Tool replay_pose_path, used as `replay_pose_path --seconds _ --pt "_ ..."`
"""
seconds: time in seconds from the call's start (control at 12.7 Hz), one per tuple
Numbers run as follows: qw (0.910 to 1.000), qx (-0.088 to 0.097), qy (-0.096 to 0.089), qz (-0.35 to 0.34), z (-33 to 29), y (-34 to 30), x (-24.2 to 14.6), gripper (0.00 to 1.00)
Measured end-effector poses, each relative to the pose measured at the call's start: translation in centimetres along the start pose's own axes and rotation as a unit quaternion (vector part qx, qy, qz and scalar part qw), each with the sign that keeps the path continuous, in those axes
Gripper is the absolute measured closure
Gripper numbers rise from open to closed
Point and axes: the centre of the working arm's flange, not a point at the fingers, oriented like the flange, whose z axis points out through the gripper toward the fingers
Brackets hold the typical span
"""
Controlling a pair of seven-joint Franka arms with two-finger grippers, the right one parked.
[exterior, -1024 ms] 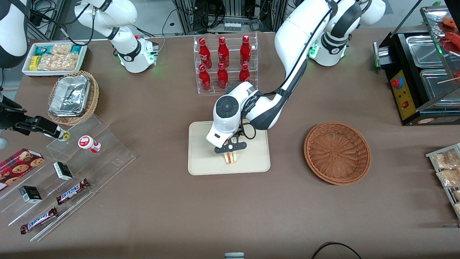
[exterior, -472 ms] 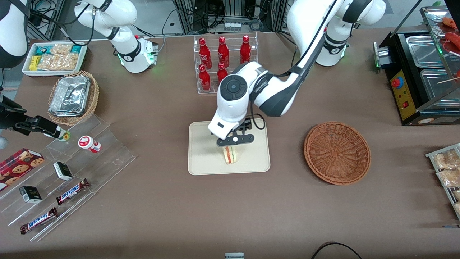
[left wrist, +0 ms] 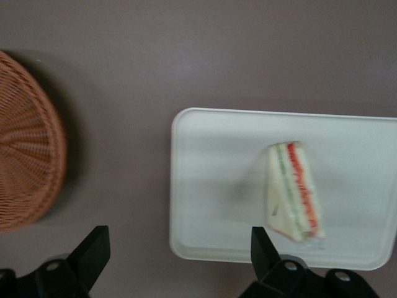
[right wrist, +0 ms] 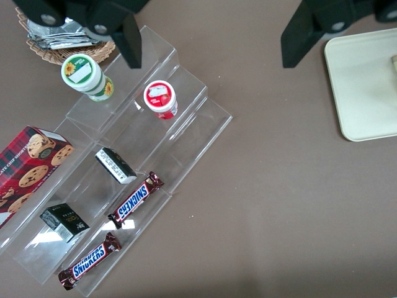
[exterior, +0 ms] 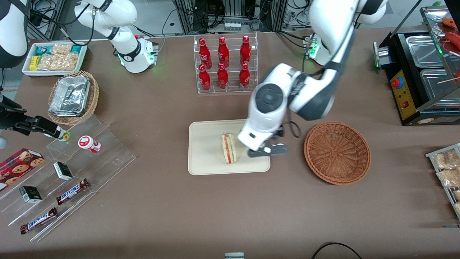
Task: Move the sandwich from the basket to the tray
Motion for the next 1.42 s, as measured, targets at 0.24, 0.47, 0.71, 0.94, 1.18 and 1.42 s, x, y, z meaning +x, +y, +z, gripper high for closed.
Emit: replay_pose_path --seconds 0.24,0.47,0.71,0.94,1.18,1.42 --pt "0.9990 0.001 -0.017 0.042 -2.4 -8.0 2.0 0.00" --pt "0.9959 -0.003 -0.032 0.084 -3.7 -14.9 2.3 0.00" --pt "0.9918 -0.009 -0.051 0.117 -5.4 -21.0 2.1 0.00" --pt "0.9900 -0.018 -0.063 0.125 -8.2 -26.8 1.5 0.00" --pt "0.9921 -0.031 -0.052 0.110 -11.7 -31.6 0.1 0.00" --pt "0.9928 -0.036 -0.051 0.102 -13.8 -33.3 -1.4 0.00"
